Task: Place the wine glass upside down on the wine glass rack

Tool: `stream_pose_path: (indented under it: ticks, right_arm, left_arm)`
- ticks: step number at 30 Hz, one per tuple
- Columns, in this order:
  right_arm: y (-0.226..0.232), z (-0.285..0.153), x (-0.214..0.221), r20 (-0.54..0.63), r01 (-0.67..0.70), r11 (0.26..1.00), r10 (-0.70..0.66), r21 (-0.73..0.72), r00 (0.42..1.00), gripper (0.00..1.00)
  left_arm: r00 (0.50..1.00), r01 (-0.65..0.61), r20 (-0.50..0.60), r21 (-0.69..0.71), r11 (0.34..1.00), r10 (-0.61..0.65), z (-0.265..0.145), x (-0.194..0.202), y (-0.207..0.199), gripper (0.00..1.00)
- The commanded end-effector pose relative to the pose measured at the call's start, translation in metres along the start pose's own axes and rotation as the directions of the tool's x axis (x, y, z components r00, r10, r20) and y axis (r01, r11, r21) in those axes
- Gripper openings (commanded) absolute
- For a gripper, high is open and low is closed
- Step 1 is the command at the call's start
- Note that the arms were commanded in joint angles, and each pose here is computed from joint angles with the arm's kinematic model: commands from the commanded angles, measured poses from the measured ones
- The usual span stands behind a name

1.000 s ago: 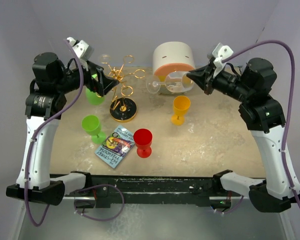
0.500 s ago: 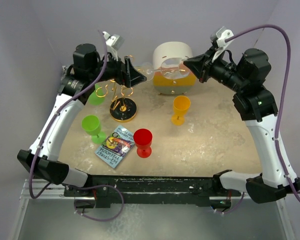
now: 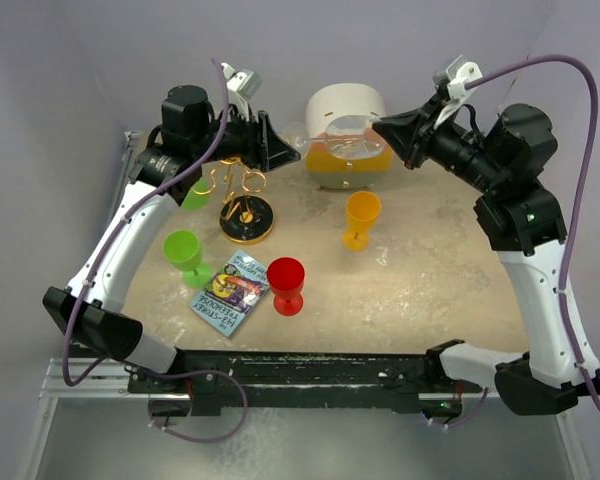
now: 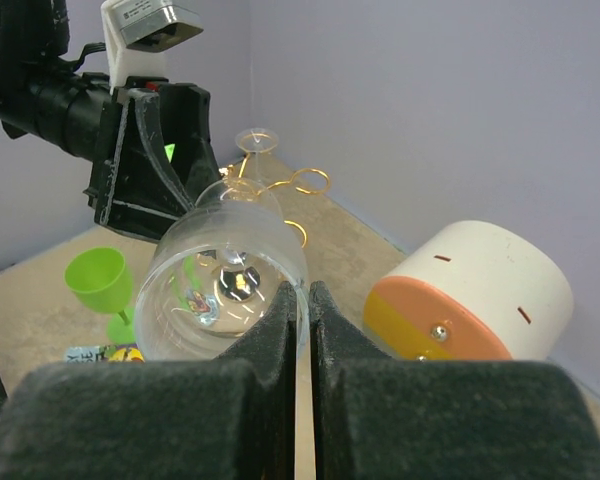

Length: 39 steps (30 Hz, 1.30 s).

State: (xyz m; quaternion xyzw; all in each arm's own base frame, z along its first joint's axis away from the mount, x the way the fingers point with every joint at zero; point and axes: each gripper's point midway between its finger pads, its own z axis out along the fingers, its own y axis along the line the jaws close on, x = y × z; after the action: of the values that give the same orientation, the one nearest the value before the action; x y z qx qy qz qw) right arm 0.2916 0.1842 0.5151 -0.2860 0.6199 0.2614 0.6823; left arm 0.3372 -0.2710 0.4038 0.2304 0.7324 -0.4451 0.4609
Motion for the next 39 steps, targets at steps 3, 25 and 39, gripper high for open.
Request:
stream_pose_path:
  ticks: [3, 25, 39]
  right_arm:
    - [0.005, -0.009, -0.034, 0.116, 0.036, 0.999, -0.036, 0.004, 0.993, 0.0]
    - [0.003, -0.004, -0.017, 0.085, 0.04, 0.999, -0.039, -0.002, 0.996, 0.0]
    - [0.007, -0.04, -0.011, 0.072, 0.131, 0.991, -0.133, 0.042, 0.988, 0.67]
  left_arm:
    - [0.994, -0.073, 0.085, 0.058, 0.996, 0.068, -0.005, -0.03, -0.021, 0.52]
    - [0.994, -0.08, 0.083, 0.067, 0.995, 0.074, -0.002, -0.029, -0.021, 0.0]
    - [0.973, -0.091, 0.198, -0.144, 0.985, 0.119, -0.056, -0.064, 0.015, 0.0]
